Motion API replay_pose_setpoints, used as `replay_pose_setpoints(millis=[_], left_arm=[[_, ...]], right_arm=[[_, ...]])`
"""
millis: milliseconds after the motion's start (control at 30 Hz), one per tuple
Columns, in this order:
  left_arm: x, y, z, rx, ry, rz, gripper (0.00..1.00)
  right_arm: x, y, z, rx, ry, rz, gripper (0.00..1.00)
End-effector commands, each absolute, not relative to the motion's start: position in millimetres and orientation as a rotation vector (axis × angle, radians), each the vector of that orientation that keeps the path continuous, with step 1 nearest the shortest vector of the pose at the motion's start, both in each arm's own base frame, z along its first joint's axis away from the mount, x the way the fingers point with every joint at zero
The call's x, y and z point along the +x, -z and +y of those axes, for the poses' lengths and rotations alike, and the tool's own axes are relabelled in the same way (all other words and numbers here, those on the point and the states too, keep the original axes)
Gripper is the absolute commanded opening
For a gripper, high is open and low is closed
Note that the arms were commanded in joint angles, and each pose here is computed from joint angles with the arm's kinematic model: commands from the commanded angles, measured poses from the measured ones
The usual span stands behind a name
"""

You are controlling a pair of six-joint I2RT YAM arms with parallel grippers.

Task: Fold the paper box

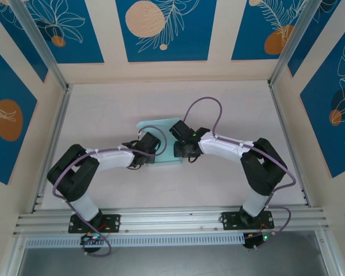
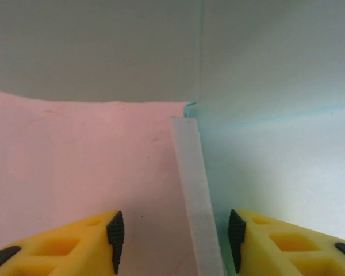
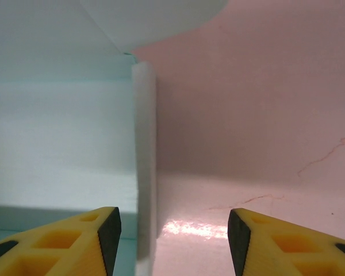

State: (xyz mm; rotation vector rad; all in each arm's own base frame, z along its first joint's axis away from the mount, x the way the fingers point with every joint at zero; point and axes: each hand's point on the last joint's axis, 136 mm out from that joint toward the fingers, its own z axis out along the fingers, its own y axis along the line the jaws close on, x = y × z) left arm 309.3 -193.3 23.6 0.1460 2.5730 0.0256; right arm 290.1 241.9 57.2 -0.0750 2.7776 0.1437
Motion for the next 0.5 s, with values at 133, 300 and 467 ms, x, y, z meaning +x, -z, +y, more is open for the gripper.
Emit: replay_pose_setpoints(millis=[133, 300, 467], left_arm=[[308.8, -20.5, -181.8, 0.194, -0.226, 2.564, 0.32], [305.1, -14.1, -173.7, 0.228, -0.301, 2.582, 0.31], [300.2, -1.7, -169.9, 0.279, -0.357, 2.628, 0.05]], right_arm=[[291.7, -55.4, 240.7, -0.078, 0.005, 2.749, 0.54], [291.7, -62.9, 246.0, -0.075, -0.009, 2.731, 0.54], [290.2, -70.7, 245.6, -0.048, -0.041, 2.718, 0.54]])
